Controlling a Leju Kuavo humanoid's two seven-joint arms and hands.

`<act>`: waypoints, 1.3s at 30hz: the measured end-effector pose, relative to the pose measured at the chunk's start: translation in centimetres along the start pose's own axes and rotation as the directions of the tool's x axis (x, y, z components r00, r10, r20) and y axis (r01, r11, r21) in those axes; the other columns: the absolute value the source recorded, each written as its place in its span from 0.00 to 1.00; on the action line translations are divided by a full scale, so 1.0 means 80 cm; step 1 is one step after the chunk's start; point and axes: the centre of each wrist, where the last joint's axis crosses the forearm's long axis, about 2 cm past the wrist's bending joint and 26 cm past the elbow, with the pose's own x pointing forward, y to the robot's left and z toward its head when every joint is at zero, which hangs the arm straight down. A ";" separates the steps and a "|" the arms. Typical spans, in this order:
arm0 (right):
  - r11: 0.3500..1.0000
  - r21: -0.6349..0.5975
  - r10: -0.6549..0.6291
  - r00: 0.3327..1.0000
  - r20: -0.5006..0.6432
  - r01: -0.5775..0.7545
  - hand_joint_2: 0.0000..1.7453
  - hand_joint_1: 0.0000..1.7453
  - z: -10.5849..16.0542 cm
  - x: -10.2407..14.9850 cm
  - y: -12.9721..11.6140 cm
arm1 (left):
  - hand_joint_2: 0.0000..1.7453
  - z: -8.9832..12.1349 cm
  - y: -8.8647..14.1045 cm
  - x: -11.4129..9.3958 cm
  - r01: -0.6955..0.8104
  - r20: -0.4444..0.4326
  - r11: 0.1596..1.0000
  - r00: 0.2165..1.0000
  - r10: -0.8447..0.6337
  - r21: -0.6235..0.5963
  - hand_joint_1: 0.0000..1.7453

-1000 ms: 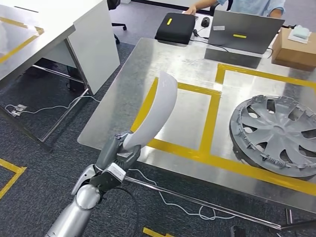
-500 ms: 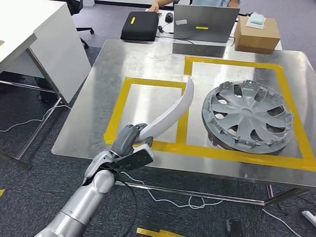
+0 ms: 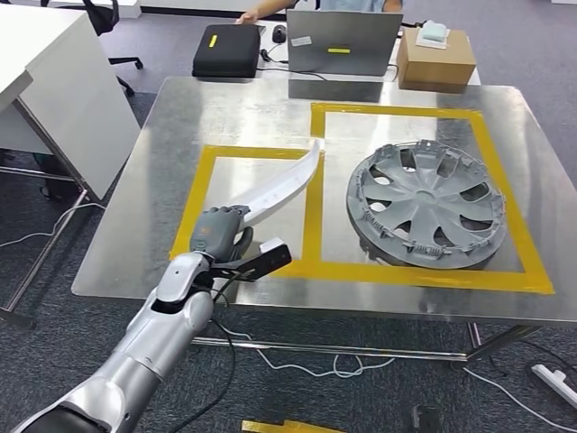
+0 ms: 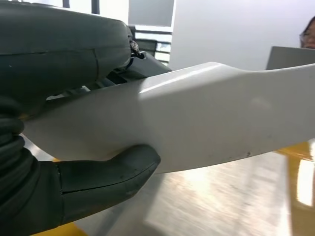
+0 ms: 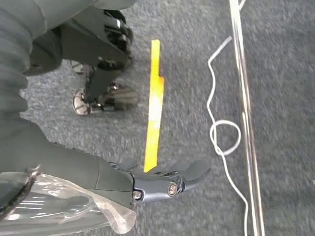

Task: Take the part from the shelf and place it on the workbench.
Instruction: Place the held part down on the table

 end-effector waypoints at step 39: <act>1.000 -0.020 -0.008 1.000 -0.022 0.008 0.00 0.00 0.017 -0.020 -0.003 | 0.00 0.063 -0.008 -0.022 -0.388 0.159 0.917 0.915 0.372 0.092 0.00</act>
